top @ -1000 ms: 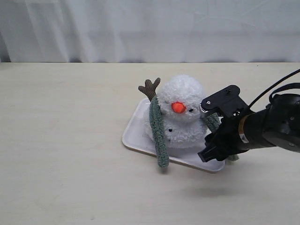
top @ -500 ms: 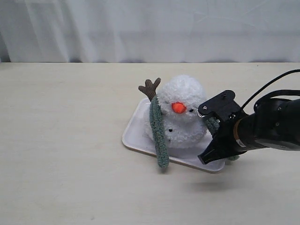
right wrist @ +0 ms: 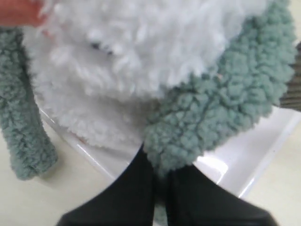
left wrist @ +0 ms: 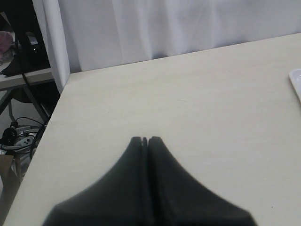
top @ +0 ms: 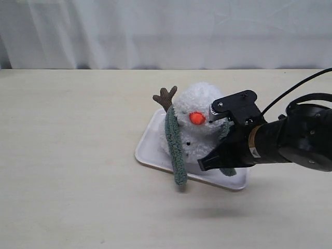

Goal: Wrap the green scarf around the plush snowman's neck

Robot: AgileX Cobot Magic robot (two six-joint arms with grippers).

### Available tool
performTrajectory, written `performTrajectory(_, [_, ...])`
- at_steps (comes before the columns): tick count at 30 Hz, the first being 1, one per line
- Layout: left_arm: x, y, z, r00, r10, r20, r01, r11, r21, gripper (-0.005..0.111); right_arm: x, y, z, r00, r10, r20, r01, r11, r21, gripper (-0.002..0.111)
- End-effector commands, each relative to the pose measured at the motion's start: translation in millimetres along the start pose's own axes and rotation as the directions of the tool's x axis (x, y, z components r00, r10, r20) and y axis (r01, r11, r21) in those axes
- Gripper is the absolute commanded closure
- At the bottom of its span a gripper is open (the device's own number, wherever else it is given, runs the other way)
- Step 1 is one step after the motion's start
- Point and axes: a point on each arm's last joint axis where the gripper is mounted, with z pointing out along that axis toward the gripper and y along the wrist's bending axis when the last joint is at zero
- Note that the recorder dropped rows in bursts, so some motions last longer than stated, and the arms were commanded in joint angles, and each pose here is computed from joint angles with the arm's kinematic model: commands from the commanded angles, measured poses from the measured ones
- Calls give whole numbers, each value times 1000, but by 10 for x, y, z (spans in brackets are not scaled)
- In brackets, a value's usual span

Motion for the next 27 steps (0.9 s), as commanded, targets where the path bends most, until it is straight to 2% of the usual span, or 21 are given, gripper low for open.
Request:
performTrajectory(1, [-5, -1, 0, 1000, -6, 11, 6, 1000, 0, 107, 58, 35, 10, 999, 51, -16, -51, 998, -36, 104])
performTrajectory(10, [-5, -1, 0, 1000, -6, 11, 6, 1000, 0, 107, 244, 98, 303, 995, 64, -79, -70, 995, -74, 104])
performTrajectory(15, [-5, -1, 0, 1000, -6, 11, 6, 1000, 0, 107, 240, 104, 318, 996, 57, -75, -63, 995, -80, 104])
performTrajectory(27, [-7, -1, 0, 1000, -6, 13, 6, 1000, 0, 107, 225, 72, 237, 995, 57, -86, -62, 997, -51, 61])
